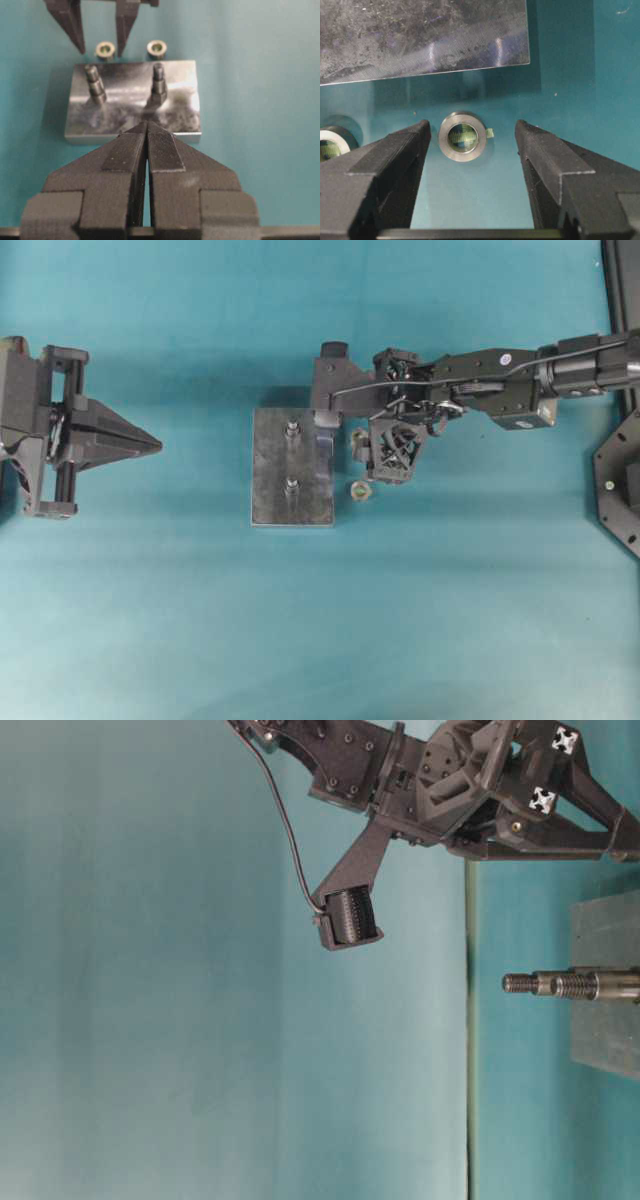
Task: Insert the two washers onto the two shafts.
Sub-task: 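Lower the right gripper and grasp the upper metal washer, then lift the washer and carry it over the upper steel shaft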
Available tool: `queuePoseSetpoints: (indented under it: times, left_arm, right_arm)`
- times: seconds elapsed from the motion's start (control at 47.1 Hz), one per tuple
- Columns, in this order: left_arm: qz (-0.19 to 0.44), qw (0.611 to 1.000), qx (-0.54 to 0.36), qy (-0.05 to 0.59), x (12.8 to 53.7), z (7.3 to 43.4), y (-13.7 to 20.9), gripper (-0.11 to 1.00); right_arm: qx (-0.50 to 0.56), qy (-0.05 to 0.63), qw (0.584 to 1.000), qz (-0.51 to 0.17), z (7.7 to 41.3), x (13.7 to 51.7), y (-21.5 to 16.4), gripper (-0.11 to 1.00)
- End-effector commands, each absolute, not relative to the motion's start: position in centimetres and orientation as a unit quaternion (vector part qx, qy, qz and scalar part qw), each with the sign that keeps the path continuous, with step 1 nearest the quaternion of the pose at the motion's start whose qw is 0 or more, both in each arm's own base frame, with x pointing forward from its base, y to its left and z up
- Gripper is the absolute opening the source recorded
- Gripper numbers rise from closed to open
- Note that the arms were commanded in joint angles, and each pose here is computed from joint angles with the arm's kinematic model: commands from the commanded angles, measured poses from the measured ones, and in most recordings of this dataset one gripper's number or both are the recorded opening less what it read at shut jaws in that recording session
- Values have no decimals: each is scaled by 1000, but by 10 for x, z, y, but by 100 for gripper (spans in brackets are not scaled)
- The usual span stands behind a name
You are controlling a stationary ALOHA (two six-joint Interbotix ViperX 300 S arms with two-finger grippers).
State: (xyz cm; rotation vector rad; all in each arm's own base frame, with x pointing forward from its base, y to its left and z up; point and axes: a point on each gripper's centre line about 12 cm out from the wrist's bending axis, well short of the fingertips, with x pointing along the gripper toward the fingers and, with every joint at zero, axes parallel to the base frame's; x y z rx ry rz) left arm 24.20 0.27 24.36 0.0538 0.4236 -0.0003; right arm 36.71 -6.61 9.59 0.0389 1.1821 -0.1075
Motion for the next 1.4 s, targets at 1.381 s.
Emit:
queuePoseSetpoints:
  times: [1.381]
  left_arm:
    - [10,979,25,202,238,247,7,0]
  right_arm:
    - [43,538,839,-67,155,387,-67,34]
